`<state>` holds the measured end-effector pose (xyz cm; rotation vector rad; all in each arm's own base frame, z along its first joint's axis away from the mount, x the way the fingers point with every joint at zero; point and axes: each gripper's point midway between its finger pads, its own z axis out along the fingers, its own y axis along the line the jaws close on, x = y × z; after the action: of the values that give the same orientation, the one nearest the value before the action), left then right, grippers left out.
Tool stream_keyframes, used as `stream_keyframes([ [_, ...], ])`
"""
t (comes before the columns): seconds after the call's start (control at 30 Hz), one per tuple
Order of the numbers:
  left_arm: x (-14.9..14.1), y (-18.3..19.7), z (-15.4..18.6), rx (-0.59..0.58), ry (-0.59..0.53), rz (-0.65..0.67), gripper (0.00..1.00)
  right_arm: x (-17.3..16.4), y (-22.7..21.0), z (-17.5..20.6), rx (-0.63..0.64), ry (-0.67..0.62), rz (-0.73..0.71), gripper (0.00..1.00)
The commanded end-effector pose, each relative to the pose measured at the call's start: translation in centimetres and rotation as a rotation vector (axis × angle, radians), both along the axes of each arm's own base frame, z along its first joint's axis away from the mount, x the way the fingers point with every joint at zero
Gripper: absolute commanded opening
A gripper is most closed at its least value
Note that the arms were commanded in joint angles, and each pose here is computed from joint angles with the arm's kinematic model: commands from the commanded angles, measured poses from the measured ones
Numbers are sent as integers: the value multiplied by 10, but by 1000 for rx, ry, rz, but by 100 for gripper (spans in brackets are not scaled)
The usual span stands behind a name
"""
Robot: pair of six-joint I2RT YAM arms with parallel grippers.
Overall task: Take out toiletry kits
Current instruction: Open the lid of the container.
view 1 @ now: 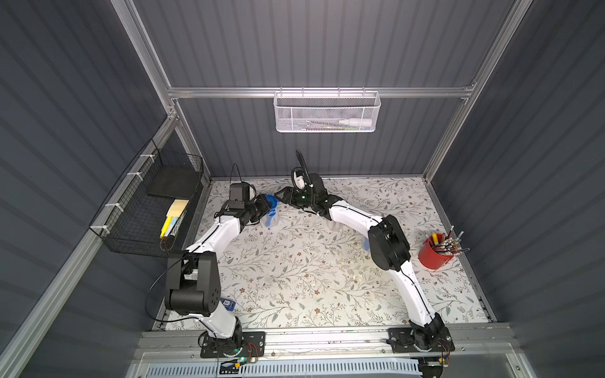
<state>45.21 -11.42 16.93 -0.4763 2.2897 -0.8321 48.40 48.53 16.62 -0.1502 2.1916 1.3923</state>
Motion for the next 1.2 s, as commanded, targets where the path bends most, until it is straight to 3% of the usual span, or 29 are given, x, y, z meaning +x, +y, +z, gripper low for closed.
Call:
stream_keyframes([
  [0.0,-36,13,-65,78,252,19,0,0,8,1,43,29,26,59],
  [0.37,-40,13,-75,80,269,20,0,1,16,20,155,2,37,56],
  [0.57,-41,13,-76,79,274,20,0,-1,19,35,196,-21,43,49],
  [0.77,-41,13,-75,80,270,21,0,-1,17,32,164,-29,23,34],
  [0.97,-40,11,-65,63,252,16,0,-3,16,30,151,-30,20,9],
  [1.17,-37,8,-25,37,181,8,0,-8,13,51,160,-66,29,7],
])
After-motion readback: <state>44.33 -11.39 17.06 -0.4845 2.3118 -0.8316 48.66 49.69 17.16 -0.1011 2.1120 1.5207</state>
